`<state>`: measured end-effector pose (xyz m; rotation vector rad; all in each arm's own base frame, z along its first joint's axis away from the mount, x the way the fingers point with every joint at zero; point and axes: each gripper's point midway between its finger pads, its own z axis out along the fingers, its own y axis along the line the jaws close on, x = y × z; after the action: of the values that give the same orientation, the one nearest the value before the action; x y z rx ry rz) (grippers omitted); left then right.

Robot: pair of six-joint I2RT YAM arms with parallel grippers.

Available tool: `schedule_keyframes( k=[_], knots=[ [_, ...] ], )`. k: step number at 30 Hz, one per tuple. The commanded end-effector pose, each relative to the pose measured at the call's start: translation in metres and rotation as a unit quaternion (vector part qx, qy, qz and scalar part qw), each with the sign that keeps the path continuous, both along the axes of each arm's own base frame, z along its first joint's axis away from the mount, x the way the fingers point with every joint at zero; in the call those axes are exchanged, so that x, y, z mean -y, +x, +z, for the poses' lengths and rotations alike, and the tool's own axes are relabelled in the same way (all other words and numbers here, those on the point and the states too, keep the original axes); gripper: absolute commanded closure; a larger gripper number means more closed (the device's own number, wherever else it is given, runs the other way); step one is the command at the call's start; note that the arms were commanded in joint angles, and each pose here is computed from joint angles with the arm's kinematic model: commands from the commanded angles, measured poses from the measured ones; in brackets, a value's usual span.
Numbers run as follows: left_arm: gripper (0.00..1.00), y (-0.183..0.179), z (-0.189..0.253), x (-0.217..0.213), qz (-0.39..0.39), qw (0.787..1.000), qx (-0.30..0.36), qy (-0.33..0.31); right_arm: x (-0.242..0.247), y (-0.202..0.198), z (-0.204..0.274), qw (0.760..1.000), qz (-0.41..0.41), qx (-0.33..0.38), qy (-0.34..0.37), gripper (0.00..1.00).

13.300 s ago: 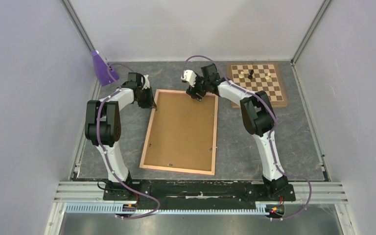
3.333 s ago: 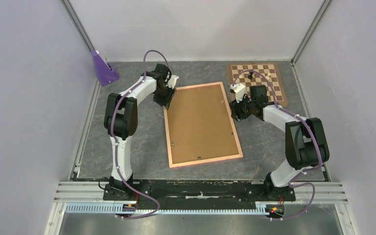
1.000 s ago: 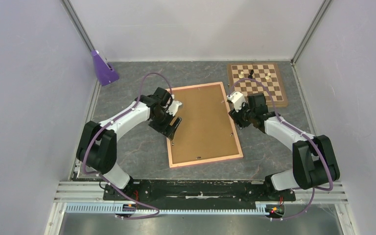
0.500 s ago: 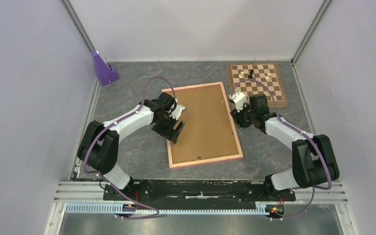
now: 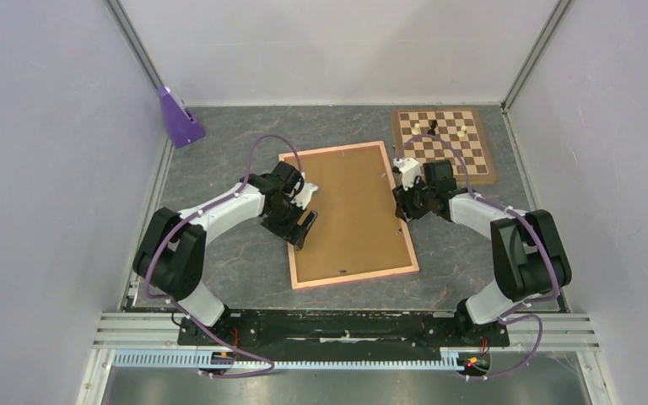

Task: Put the photo into the frame
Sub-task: Install the photo frame at the center of the board.

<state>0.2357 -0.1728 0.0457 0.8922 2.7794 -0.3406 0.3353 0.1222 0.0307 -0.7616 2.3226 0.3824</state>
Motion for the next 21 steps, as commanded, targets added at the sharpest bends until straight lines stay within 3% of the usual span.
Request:
schedule_keyframes(
  k=[1,11,21],
  knots=[
    [0.15,0.010,0.008,0.002,0.009,0.999,0.031,-0.004,-0.005,0.024,0.014,0.999,-0.019,0.025,0.016,0.59],
    [0.15,0.007,0.004,0.001,0.006,1.000,0.026,-0.004,-0.004,0.022,0.006,0.999,-0.029,0.014,0.016,0.79],
    [0.15,0.009,-0.004,0.008,-0.007,1.000,0.010,-0.006,-0.006,0.022,0.005,0.999,-0.026,0.011,0.021,0.82]
  ],
)
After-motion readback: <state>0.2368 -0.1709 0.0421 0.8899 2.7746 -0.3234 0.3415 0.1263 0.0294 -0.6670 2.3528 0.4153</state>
